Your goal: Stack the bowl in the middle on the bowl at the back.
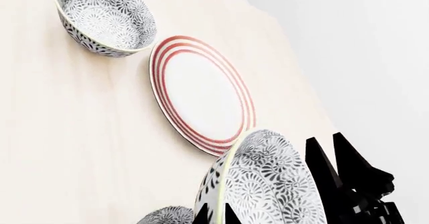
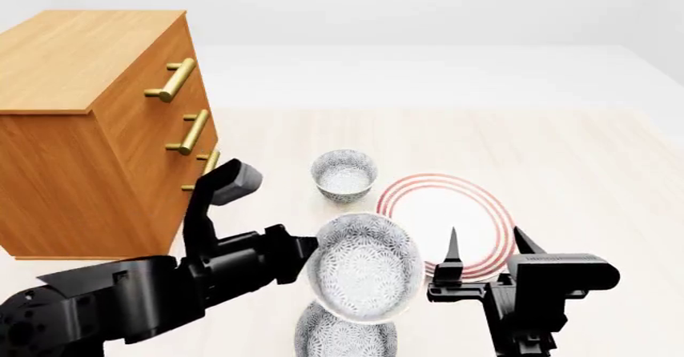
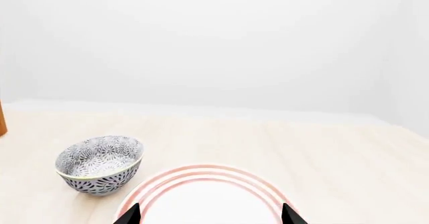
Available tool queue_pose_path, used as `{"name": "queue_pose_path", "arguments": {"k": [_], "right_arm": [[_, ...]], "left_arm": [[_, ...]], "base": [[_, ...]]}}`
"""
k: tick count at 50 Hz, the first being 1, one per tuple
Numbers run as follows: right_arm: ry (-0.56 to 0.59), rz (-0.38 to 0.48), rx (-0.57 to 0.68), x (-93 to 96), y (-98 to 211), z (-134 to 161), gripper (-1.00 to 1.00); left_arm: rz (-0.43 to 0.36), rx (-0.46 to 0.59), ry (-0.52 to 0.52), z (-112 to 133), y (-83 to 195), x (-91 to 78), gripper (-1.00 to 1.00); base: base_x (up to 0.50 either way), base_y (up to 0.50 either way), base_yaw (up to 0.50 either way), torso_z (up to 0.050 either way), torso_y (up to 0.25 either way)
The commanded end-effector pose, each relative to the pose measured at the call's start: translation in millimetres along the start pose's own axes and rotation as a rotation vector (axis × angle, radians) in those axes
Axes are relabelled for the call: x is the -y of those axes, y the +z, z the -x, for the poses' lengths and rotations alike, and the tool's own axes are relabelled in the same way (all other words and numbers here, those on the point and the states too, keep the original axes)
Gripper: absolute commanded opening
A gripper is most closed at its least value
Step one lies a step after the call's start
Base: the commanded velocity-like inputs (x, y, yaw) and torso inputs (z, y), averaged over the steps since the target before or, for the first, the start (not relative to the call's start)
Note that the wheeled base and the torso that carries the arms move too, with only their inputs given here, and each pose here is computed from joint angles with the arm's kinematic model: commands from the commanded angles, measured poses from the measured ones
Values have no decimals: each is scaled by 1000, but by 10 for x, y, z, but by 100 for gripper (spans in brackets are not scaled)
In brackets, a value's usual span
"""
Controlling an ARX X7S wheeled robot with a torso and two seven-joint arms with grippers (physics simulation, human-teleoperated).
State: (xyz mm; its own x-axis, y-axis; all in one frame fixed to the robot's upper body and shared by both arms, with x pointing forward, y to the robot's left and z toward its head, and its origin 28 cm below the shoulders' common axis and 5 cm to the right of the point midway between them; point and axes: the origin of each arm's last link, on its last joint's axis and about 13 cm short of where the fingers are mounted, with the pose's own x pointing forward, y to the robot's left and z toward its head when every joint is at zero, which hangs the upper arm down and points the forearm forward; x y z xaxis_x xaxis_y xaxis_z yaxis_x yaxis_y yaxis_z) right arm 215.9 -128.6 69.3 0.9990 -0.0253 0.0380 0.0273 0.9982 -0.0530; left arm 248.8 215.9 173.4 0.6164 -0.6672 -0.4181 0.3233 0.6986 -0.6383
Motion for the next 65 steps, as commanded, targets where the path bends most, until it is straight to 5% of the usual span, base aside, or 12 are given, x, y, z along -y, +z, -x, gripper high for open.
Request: {"name": "queue_pose_path", "arguments": {"k": [1, 26, 65], "right_arm": [[-6, -3, 0, 8, -3, 3, 100], [-13, -6, 2, 20, -3, 18, 100], [-17, -7, -1, 22, -9, 11, 100]], "left_arm": [[11, -15, -21, 126, -118, 33, -100], [32, -11, -2, 260, -281, -2, -100], [68, -85, 40, 154, -469, -150, -100]], "base": [[0, 0, 0, 0, 0], [0, 0, 0, 0, 0], [0, 0, 0, 0, 0]]}}
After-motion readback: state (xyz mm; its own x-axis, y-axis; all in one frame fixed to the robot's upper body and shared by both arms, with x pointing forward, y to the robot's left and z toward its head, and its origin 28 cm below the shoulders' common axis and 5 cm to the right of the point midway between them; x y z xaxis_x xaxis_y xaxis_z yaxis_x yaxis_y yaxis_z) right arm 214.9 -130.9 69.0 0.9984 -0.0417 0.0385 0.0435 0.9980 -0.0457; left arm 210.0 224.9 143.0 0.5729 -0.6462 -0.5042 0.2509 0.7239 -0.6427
